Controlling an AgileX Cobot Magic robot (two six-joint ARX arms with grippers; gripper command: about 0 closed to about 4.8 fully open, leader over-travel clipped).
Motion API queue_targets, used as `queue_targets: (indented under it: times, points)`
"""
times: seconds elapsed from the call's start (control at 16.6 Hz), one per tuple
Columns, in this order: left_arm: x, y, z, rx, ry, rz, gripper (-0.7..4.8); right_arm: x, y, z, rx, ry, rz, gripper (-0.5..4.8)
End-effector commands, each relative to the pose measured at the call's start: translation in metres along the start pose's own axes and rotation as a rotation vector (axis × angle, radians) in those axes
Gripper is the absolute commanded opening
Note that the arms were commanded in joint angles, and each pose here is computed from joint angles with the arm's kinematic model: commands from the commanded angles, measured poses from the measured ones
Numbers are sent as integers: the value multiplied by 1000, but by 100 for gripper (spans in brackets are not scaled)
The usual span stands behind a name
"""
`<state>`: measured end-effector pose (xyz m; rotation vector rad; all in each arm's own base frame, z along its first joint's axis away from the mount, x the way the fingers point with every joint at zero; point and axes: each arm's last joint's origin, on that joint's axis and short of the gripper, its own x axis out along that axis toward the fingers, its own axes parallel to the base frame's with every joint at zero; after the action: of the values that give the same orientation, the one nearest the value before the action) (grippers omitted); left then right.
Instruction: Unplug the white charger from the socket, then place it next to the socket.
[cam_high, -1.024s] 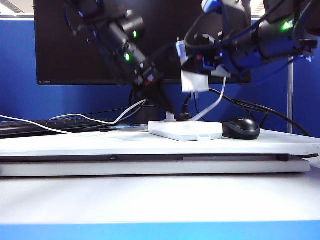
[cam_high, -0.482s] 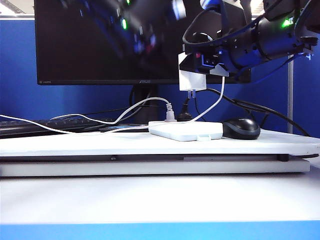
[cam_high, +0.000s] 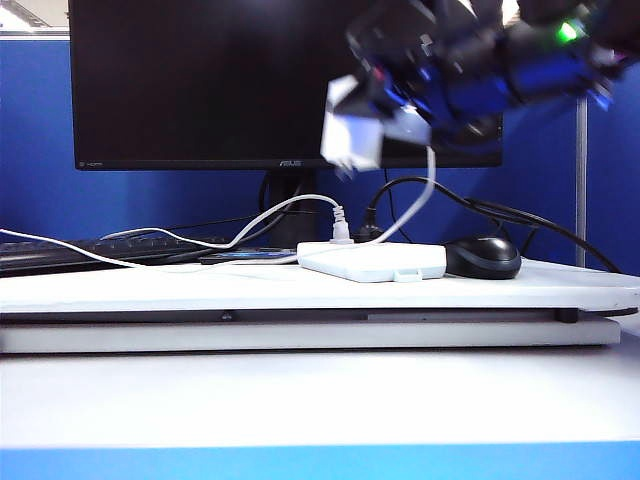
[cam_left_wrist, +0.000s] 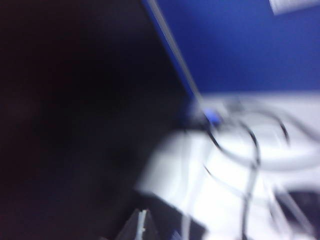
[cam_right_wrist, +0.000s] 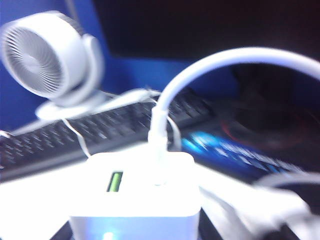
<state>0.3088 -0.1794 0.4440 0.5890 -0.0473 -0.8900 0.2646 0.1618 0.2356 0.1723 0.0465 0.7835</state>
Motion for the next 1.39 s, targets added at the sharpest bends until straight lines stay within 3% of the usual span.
queue_targets:
  times: [0.06, 0.48, 0.78, 0.96, 1.39]
  points:
    - [-25, 6, 17, -18, -62, 58, -6, 11, 3, 16, 8, 17, 15, -1]
    - [-36, 5, 24, -16, -75, 65, -6, 53, 7, 4, 61, 218, 71, -1]
    - [-39, 5, 25, -16, -74, 62, -6, 85, 0, -12, 90, 333, 27, -1]
    - [-39, 5, 25, -16, -74, 62, -6, 92, -3, -15, 110, 434, -23, -1]
    - [-41, 5, 27, -12, -83, 67, -6, 92, -5, -24, 127, 524, -58, -1]
